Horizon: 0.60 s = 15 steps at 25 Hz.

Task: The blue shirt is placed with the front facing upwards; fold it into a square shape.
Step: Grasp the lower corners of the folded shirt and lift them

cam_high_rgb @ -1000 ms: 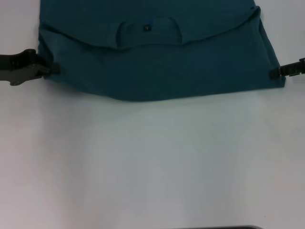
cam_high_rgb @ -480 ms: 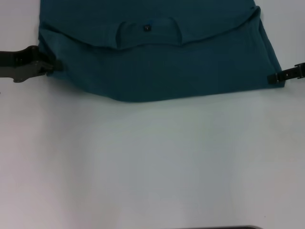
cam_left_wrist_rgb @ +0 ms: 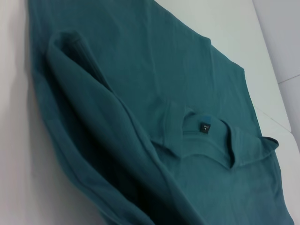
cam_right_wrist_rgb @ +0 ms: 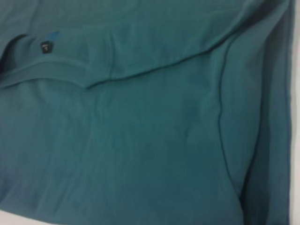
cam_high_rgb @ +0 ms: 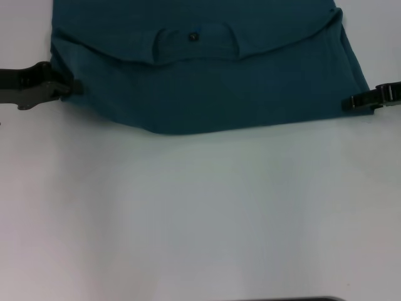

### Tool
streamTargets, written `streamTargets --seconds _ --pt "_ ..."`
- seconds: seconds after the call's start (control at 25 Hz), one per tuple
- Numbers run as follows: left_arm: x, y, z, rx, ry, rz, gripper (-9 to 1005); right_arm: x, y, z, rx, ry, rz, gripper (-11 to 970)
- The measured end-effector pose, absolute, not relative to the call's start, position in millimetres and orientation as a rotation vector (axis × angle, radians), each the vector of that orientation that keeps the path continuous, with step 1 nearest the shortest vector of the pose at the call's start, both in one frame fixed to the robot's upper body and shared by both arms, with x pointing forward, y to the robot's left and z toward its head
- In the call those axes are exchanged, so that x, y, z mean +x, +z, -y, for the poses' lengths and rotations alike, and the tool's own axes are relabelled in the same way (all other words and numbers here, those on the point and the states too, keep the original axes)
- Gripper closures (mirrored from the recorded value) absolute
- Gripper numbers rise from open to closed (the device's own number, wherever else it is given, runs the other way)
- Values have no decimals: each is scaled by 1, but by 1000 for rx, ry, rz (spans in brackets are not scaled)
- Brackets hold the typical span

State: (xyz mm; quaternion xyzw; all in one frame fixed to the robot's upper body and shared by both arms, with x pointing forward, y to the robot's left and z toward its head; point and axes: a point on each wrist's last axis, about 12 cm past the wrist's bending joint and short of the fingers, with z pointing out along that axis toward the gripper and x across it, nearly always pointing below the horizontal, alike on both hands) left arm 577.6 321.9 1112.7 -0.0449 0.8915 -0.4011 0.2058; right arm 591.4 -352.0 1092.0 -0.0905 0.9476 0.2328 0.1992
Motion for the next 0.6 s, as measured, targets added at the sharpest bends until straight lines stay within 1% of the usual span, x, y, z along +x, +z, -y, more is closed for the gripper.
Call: streamTargets --seconds 0.6 --pt "577 1112 -322 -125 -1118 -2485 991 595 1092 342 -247 689 -2662 68"
